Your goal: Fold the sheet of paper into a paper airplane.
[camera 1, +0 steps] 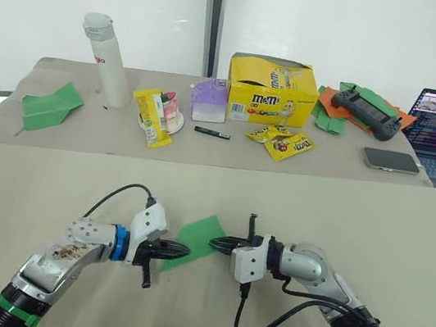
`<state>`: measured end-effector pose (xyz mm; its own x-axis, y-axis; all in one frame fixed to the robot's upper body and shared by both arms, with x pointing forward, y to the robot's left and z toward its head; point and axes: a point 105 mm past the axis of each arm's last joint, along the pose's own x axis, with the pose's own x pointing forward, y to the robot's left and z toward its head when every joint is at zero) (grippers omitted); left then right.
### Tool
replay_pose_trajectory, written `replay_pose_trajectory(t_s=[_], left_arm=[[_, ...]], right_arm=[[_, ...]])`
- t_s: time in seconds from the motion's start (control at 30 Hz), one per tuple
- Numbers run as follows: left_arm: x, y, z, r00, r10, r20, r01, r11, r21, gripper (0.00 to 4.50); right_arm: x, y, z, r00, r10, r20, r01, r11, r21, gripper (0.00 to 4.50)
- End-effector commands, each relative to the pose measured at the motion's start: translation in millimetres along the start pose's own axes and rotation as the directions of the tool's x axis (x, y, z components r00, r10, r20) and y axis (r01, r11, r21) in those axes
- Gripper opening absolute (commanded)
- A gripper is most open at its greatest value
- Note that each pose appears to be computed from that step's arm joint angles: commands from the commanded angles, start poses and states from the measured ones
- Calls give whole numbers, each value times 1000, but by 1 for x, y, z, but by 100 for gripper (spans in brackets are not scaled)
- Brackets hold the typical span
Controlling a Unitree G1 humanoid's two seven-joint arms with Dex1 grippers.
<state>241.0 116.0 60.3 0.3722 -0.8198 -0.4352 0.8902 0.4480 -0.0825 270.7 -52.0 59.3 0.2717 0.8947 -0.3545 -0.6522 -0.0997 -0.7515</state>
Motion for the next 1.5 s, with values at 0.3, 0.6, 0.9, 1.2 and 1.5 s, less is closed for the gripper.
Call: replay_pose_trajectory(t_s=[0.3, 0.6, 0.9, 1.2, 1.5], left_arm=[[-3, -24, -18, 997, 73, -16, -74, 931, -358, 0], [-1, -24, -26, 993, 117, -23, -113, 860, -498, 0], [4, -24, -25, 994, 106, -22, -102, 851, -515, 0], [7, -26, -22, 992, 127, 4, -105, 840, -532, 0], [8, -26, -23, 991, 133, -3, -114, 838, -534, 0]], right_arm=[[-17, 2, -17, 998, 11, -54, 5, 960, 280, 2], [-47, -63, -18, 989, -138, -55, 129, 615, 778, 228], [-29, -57, -18, 996, 87, -19, -2, 234, 972, 228], [-9, -52, -25, 985, 170, 23, -49, 151, 987, 228], [8, -63, -19, 979, 168, 119, -142, 132, 981, 228]])
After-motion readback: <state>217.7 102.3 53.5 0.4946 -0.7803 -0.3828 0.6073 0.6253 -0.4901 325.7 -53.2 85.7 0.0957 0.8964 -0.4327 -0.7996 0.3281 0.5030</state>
